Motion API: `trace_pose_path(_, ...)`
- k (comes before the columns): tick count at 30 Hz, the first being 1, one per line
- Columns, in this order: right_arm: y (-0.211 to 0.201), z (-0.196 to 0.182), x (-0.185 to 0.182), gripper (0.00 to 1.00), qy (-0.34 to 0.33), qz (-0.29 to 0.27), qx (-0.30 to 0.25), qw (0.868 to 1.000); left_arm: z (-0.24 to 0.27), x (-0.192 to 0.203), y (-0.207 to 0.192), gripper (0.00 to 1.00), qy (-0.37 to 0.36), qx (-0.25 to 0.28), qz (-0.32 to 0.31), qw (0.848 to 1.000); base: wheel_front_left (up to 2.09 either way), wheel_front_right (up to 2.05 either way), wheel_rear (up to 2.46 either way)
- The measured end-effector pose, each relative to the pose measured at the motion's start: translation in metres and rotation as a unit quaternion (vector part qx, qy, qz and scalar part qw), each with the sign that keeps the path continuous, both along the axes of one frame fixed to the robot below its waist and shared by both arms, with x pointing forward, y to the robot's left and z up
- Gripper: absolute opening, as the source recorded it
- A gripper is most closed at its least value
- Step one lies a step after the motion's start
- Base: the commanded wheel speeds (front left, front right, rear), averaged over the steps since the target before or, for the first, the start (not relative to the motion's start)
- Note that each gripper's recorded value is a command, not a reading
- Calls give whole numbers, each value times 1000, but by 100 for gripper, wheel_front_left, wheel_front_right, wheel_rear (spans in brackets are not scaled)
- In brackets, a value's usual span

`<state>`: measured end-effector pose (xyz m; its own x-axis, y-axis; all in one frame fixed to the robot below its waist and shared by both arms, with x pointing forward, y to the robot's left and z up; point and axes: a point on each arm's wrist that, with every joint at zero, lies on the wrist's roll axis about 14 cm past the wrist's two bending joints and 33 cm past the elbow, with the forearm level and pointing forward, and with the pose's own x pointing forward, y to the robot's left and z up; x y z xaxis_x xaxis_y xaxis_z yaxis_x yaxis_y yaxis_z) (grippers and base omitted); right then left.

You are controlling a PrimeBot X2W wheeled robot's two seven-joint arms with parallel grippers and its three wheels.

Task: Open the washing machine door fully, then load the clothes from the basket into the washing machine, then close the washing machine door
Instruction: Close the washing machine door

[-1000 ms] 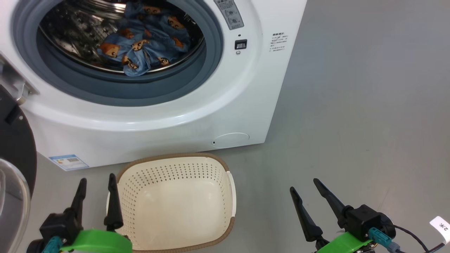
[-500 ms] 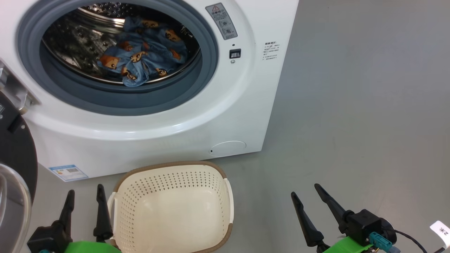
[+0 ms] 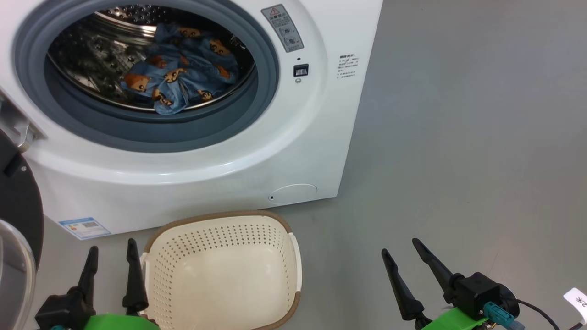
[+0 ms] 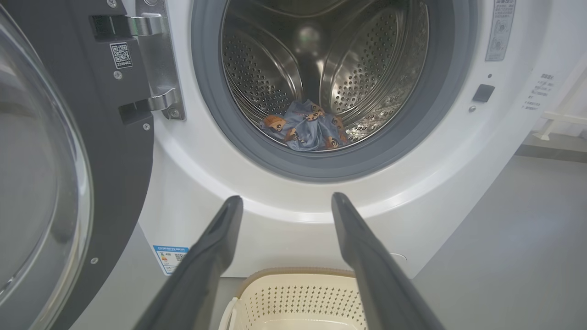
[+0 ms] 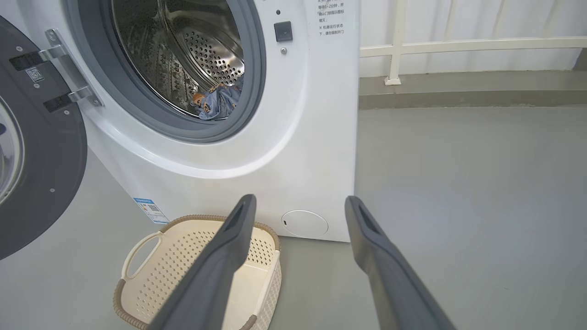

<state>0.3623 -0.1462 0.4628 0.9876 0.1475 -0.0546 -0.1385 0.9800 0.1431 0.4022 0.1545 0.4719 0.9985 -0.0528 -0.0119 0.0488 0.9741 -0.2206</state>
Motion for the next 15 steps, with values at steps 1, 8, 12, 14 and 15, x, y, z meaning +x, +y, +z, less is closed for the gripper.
trace_pose_path(1, 0, 0, 0, 100, 0, 0, 0, 1000, 0, 0, 0, 100, 0, 0, 0, 1000, 0, 0, 0)
trace_pose_path(8, -1, 0, 0, 100, 1, -2, 0, 1000, 0, 0, 0, 100, 0, 0, 1, 1000, 0, 0, 0)
trace_pose_path(12, -1, 0, 1, 100, 0, -2, 0, 1000, 0, 0, 1, 100, 0, 0, 2, 1000, 0, 0, 0)
trace_pose_path(14, -1, 0, 1, 100, -1, -2, 0, 1000, 1, 0, 2, 100, -1, 0, 3, 1000, 0, 0, 0)
trace_pose_path(15, -1, 1, 1, 100, -1, -2, 0, 1000, 1, 0, 2, 100, -1, 0, 3, 1000, 0, 0, 0)
